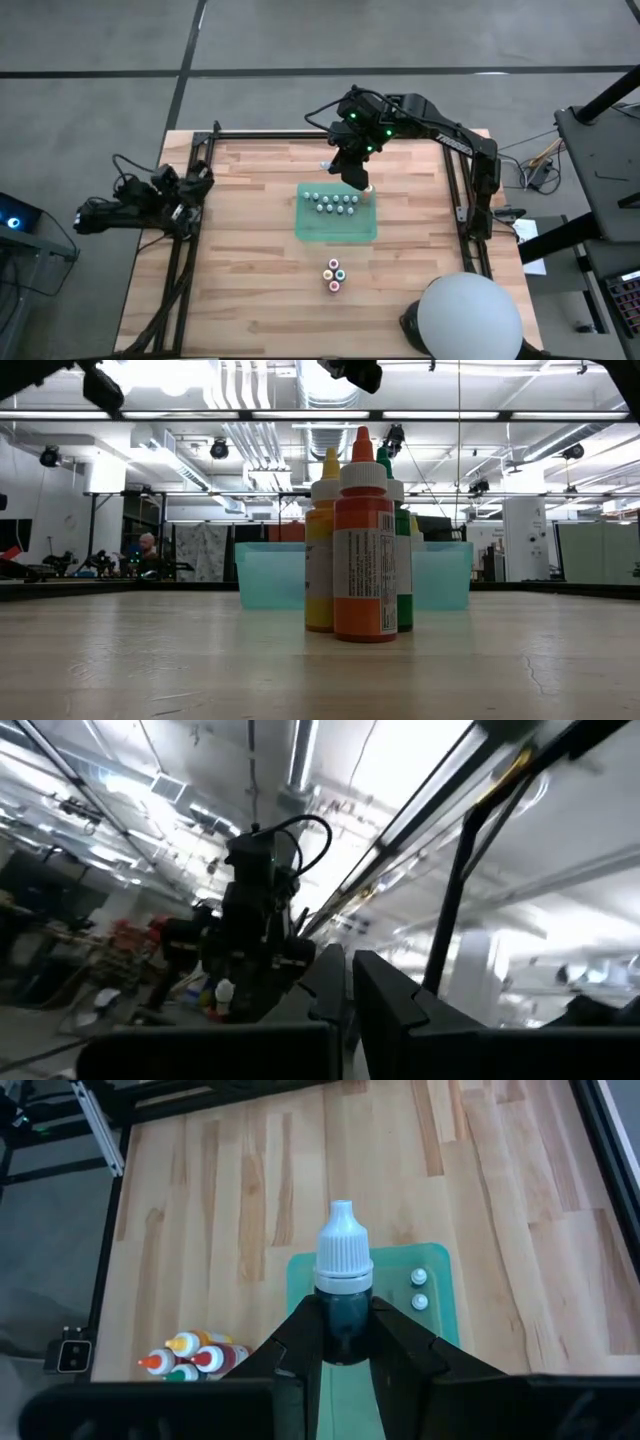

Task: Pick & Place food coloring
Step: Put the small green food coloring bottle into the green container

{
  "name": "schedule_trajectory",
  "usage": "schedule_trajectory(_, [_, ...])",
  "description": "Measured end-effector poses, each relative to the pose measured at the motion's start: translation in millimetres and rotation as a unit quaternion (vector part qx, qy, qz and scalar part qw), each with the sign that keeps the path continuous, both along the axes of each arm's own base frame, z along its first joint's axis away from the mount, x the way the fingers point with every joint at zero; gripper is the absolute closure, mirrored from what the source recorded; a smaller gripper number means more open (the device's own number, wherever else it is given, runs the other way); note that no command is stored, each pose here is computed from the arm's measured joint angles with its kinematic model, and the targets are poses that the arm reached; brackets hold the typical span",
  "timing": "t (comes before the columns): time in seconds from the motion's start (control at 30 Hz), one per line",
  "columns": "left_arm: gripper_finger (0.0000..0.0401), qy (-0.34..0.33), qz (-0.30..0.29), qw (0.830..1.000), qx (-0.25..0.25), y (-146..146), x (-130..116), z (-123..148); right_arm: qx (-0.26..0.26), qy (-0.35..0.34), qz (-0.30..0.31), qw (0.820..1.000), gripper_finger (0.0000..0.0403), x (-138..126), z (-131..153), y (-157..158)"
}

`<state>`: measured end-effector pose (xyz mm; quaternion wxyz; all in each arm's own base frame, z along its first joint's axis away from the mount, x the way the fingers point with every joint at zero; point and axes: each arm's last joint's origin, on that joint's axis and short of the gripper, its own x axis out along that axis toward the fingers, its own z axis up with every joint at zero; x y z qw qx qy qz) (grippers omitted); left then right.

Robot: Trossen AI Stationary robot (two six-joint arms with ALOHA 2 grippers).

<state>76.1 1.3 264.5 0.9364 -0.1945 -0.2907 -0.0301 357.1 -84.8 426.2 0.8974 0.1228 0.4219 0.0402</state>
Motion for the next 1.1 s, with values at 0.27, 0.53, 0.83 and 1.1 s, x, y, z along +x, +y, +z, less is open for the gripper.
schedule_trajectory(0.27, [0.0379,0.136,0.053,0.988,0.045,1,18,61,0.0,0.0,0.0,1.0,0.0346,0,0,0])
schedule_trajectory(0.53, [0.0273,0.182,0.062,0.974,0.119,0,46,132,0.003,0.001,-0.004,1.0,0.0346,0,0,0])
schedule_trajectory(0.83, [0.017,0.312,0.101,0.918,0.224,1,92,172,0.003,-0.001,-0.004,1.0,0.0346,-2,2,1])
schedule_trajectory(1.1, [0.0163,0.402,0.129,0.826,0.373,3,143,168,-0.001,-0.001,0.006,1.0,0.0346,-3,2,1])
